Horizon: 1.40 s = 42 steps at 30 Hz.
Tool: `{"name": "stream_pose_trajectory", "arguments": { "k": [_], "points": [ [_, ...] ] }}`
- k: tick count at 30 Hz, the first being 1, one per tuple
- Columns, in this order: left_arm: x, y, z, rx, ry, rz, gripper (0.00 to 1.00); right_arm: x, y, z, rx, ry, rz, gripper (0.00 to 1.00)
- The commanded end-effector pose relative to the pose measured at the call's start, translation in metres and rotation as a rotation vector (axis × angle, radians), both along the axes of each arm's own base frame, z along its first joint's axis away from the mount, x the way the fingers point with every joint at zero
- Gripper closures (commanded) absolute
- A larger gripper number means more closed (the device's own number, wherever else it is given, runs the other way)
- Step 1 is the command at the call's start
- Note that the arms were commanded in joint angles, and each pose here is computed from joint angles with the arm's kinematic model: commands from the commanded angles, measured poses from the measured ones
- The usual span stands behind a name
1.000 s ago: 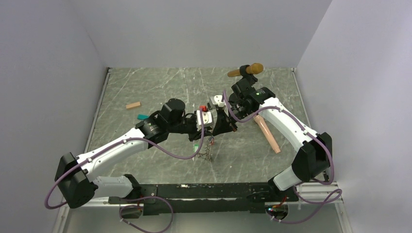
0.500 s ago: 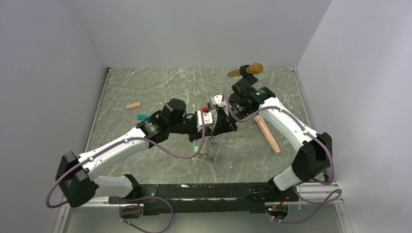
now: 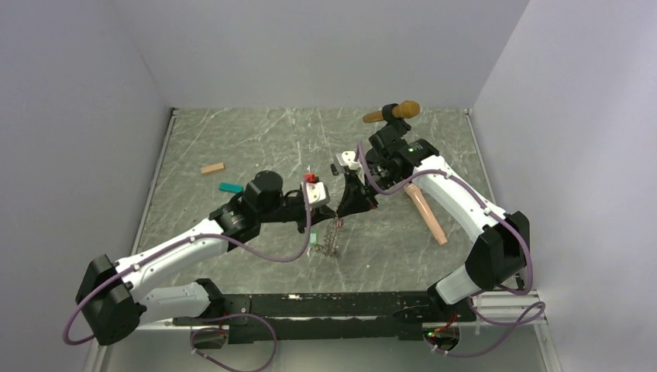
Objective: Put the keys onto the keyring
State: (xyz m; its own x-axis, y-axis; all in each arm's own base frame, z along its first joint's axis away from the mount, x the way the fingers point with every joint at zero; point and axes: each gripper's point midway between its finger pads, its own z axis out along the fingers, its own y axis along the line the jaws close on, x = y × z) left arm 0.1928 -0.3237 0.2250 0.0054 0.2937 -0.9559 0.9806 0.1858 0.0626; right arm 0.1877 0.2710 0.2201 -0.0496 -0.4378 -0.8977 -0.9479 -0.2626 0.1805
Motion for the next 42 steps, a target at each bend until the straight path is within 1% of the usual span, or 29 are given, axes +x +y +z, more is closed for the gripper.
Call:
{"name": "stream_pose_trajectory", "arguments": {
  "k": [1, 2, 8, 10, 16, 21, 26, 33, 42],
  "points": [
    [0.005, 0.001, 0.046, -0.276, -0.024, 0.088, 1.00, -0.002, 0.008, 0.021, 0.094, -0.021, 0.031, 0.85],
    [0.003, 0.000, 0.050, -0.331, 0.015, 0.105, 1.00, -0.002, 0.008, 0.022, 0.098, -0.019, 0.033, 0.84],
    [0.006, 0.003, 0.067, -0.569, 0.059, 0.149, 1.00, -0.002, 0.010, 0.021, 0.105, -0.001, 0.032, 0.84],
    [0.007, 0.004, 0.073, -0.628, 0.061, 0.155, 1.00, -0.002, 0.010, 0.020, 0.104, 0.001, 0.032, 0.84],
    [0.006, 0.012, 0.083, -0.722, 0.051, 0.172, 1.00, 0.000, 0.010, 0.017, 0.097, 0.006, 0.023, 0.84],
    [0.000, 0.013, 0.086, -0.768, 0.048, 0.138, 1.00, -0.002, 0.010, 0.020, 0.106, 0.012, 0.029, 0.82],
    [-0.004, 0.013, 0.077, -0.768, 0.039, 0.122, 1.00, -0.009, 0.003, 0.037, 0.170, 0.006, 0.054, 0.73],
    [-0.010, 0.010, 0.066, -0.717, 0.015, 0.079, 1.00, -0.007, -0.010, 0.058, 0.248, -0.020, 0.025, 0.71],
    [-0.015, 0.003, 0.065, -0.703, 0.016, 0.032, 1.00, -0.001, -0.008, 0.056, 0.256, 0.024, -0.005, 0.68]
  ]
}}
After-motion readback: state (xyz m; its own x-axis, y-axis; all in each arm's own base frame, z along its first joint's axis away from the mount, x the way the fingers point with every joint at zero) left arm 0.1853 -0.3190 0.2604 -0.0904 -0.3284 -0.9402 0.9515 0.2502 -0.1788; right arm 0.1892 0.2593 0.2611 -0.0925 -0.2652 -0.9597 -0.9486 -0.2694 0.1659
